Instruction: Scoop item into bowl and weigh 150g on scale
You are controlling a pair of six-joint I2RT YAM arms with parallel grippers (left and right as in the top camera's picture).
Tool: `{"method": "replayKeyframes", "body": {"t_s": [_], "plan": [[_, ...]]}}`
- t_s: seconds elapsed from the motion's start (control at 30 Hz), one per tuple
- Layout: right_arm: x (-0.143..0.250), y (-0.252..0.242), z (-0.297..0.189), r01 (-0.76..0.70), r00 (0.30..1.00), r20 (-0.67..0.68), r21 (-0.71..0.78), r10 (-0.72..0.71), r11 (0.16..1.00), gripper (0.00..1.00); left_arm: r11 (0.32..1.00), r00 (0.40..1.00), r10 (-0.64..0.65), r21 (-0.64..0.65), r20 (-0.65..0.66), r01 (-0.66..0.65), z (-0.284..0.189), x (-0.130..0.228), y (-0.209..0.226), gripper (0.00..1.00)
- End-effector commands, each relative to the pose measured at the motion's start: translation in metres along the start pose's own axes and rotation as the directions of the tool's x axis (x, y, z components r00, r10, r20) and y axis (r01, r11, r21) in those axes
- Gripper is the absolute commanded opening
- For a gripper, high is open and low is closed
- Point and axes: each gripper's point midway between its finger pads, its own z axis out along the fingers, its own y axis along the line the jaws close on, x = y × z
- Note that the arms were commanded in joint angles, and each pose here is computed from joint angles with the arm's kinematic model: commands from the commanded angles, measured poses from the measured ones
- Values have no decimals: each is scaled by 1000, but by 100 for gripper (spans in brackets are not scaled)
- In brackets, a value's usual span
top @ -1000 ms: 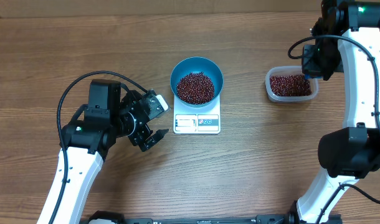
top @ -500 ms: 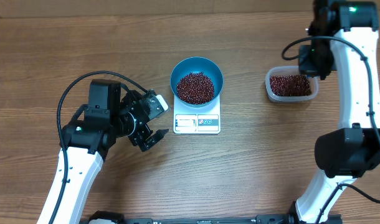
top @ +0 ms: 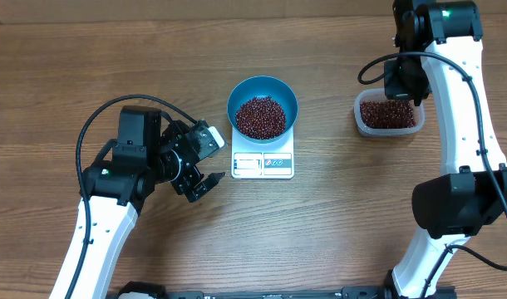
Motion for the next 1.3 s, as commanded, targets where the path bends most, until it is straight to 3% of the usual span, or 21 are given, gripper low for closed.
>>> {"method": "replayKeyframes", "body": {"t_s": [0.0, 0.2, 0.33, 0.53, 0.87, 1.27], "plan": [[-3, -9, -18, -33, 998, 61, 10, 32, 999, 4, 1000, 1000, 11, 6, -7, -11, 2, 3, 0, 99], [-5, 0, -19, -47, 997, 66, -41, 49, 998, 4, 1000, 1000, 11, 6, -8, -11, 2, 3, 0, 100], [-12, 37, -25, 11, 996, 90, -252, 12, 968, 4, 1000, 1000, 11, 6, -7, -11, 2, 3, 0, 99], [-18, 92, -48, 168, 980, 177, -507, -88, 845, 4, 1000, 1000, 11, 6, -8, -11, 2, 3, 0, 99], [-6, 152, -69, 373, 924, 281, -515, -260, 772, 4, 1000, 1000, 11, 6, -7, -11, 2, 3, 0, 99], [16, 209, -89, 512, 857, 351, -503, -377, 696, 4, 1000, 1000, 11, 6, -7, -11, 2, 3, 0, 99]]}}
